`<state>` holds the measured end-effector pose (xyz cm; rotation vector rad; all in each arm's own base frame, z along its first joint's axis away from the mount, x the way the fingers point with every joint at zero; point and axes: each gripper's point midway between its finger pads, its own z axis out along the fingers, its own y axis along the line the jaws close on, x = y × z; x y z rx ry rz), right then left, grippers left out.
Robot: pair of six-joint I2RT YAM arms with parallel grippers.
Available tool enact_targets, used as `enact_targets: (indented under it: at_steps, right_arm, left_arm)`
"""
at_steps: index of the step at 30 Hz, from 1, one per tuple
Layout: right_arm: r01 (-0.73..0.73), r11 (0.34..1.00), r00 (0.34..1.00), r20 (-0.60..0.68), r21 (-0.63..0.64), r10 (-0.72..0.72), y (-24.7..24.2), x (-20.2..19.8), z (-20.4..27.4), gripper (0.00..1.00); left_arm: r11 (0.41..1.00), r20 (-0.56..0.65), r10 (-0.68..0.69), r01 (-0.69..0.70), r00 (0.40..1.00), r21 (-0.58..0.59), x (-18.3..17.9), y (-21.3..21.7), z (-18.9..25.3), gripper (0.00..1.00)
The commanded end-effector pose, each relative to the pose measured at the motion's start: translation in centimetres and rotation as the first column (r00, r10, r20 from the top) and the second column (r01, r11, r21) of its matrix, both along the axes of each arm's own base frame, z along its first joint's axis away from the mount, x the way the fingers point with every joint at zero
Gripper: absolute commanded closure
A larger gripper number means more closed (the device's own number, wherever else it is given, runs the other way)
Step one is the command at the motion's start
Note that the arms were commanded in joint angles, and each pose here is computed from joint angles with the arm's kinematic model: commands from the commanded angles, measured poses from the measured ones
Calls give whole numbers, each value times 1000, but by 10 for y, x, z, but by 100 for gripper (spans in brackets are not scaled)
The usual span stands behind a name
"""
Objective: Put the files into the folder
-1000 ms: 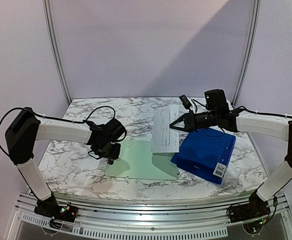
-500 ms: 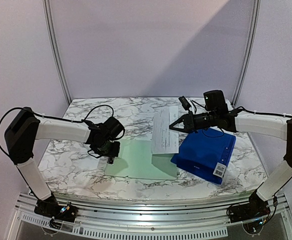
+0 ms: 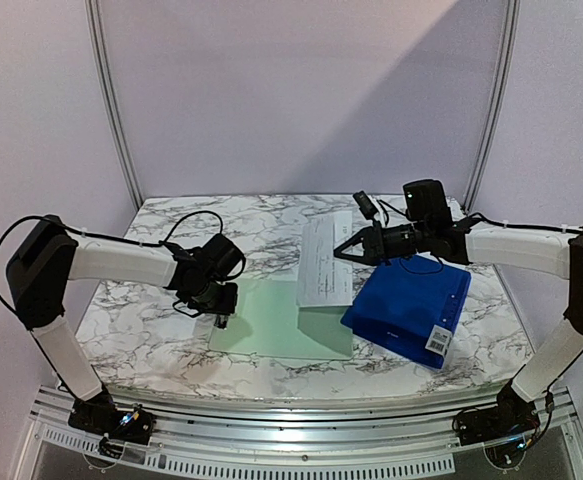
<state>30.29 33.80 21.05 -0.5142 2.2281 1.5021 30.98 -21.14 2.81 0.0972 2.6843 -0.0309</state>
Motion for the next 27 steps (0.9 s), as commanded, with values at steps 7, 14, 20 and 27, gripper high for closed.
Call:
enact_targets:
  at_steps: [7,14,20,27]
  right_arm:
    - [-12,1000,1000,7,13,12,5,0,2,100]
    - [-12,1000,1000,-9,24,13,7,-3,-3,100]
    - [-57,996,998,-13,65,58,29,-13,3,100]
    - [-128,975,991,-4,183,131,60,-27,16,100]
  left_arm:
    - [1000,-132,-19,21,991,17,-27,13,-31,78]
    - [1000,-137,-22,22,990,-1,-28,11,-34,98]
    - [1000,-132,-15,14,991,-8,-27,10,-32,100]
    - [1000,-134,-17,15,991,-17,-27,8,-33,100]
